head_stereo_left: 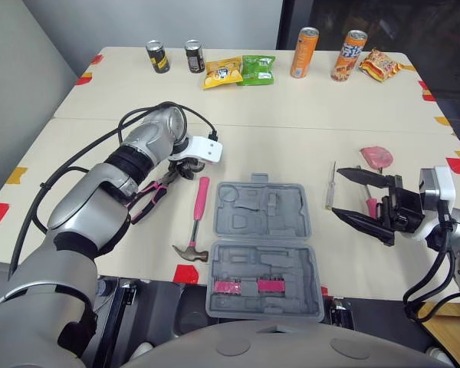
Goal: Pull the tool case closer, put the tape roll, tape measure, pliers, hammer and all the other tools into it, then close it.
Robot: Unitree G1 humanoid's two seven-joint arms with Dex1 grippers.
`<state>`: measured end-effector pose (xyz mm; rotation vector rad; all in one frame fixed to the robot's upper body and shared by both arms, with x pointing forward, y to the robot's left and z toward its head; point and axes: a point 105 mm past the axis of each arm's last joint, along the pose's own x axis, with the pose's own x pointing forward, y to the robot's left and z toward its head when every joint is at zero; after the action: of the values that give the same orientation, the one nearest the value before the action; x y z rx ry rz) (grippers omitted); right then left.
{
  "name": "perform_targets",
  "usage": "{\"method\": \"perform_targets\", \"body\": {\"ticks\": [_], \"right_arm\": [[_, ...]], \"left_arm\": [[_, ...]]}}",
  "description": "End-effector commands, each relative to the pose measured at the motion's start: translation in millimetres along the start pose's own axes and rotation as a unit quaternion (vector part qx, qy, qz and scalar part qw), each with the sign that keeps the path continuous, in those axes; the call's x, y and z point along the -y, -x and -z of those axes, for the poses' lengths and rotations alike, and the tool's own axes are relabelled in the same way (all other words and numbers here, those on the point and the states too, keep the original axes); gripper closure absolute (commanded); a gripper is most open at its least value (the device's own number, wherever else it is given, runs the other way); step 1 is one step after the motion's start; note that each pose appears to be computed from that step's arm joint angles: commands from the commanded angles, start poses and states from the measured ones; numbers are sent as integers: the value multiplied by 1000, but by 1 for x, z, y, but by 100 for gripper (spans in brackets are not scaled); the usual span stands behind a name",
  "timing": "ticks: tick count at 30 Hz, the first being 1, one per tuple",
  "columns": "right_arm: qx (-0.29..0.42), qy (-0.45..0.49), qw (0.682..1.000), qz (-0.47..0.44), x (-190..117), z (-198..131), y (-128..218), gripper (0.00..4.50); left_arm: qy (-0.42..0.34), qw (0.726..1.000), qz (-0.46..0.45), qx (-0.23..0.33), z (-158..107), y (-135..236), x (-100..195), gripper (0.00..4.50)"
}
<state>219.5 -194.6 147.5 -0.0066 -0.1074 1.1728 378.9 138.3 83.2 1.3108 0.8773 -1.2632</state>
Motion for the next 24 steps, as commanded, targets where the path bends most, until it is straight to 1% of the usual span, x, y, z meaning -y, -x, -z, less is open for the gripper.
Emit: {"method": "perform_targets", "body": {"ticks": [1,3,5,7,9,12,14,16,20,24], "right_arm": [[6,24,1000,1,-2,-8,3,0],[5,24,1000,3,-2,-8,4,0],[5,25,1000,5,-3,-7,4,0],[6,25,1000,5,-5,-7,4,0],[3,28,1000,2,-8,-7,4,0],[0,35,999,-4,-12,-8,5,0],[-5,43,999,-9,-15,-10,6,0],[-9,48,999,-13,-19,-11,6,0],[-19,59,998,-17,-24,-15,5,0],[-25,65,997,-21,-29,-21,0,0]], "left_arm": [[3,1000,-5,-5,6,0,-1,381],[0,1000,-7,-10,8,-2,-2,449],[0,1000,-10,-10,10,-2,-3,449],[-1,1000,-12,1,8,-1,-3,449],[4,1000,-7,27,5,10,-2,449],[22,996,8,84,-2,32,4,449],[39,988,22,150,-13,53,14,449],[52,977,38,201,-23,70,28,449],[100,957,77,260,-36,89,55,449],[129,946,103,280,-48,90,70,449]]}}
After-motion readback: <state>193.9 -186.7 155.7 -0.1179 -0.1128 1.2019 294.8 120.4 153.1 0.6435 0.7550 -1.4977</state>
